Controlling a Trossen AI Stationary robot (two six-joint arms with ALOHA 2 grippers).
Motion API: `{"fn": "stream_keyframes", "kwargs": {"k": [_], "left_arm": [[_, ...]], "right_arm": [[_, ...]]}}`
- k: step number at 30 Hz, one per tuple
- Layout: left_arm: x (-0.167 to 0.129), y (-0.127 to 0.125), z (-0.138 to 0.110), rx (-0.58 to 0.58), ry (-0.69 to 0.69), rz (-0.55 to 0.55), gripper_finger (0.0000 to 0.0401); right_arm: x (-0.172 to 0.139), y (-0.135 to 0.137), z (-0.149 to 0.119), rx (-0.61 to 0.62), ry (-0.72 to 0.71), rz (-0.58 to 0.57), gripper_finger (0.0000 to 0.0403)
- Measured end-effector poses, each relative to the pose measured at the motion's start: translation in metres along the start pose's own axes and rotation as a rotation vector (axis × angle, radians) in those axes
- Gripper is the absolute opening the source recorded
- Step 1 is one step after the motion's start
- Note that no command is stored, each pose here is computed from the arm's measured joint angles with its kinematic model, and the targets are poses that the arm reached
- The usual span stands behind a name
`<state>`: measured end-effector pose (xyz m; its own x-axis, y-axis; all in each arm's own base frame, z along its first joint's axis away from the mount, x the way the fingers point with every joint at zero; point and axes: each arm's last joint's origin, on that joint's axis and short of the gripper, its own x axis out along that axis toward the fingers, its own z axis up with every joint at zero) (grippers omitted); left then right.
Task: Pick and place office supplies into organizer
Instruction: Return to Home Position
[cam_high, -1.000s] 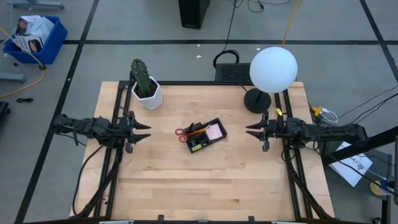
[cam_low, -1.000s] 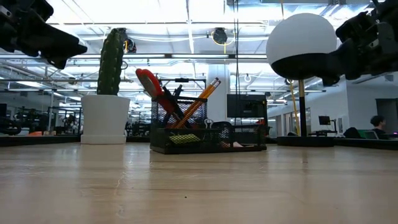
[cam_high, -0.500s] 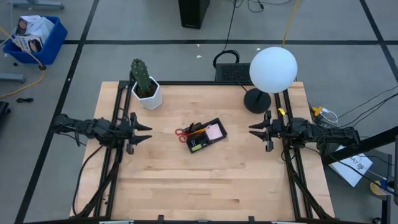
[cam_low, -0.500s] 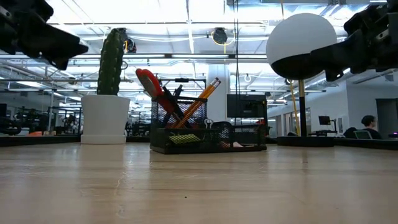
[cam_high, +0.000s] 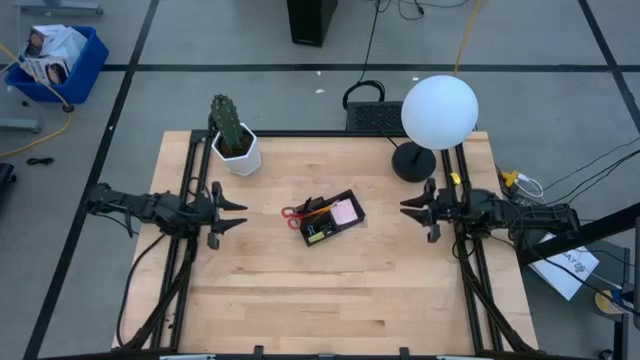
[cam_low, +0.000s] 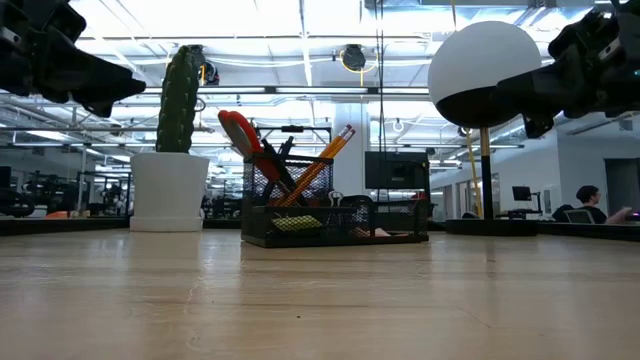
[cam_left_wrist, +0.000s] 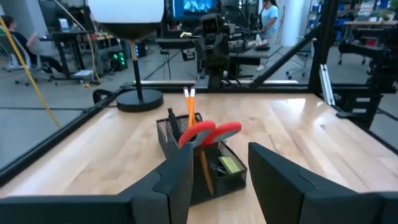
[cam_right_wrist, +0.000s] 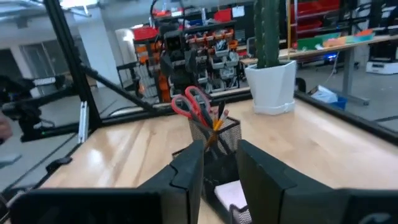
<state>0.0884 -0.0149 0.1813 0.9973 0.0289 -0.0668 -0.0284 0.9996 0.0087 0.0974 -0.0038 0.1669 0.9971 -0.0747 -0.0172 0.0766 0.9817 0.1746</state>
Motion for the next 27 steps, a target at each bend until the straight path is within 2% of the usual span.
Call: {"fn": "stream_keyframes", "kwargs": {"k": [7,27], "left_arm": [[0.005,-0.001,-0.009,0.013,0.017,0.006,0.0159],[0.008,-0.002,-0.011,0.017,0.049,0.005,0.0159]], "right_arm": [[-0.001,0.003,0.016,0.012,-0.164,0.023,0.0093],[-0.002,0.003,0.018,0.012,-0.188,0.032,0.0090]]}}
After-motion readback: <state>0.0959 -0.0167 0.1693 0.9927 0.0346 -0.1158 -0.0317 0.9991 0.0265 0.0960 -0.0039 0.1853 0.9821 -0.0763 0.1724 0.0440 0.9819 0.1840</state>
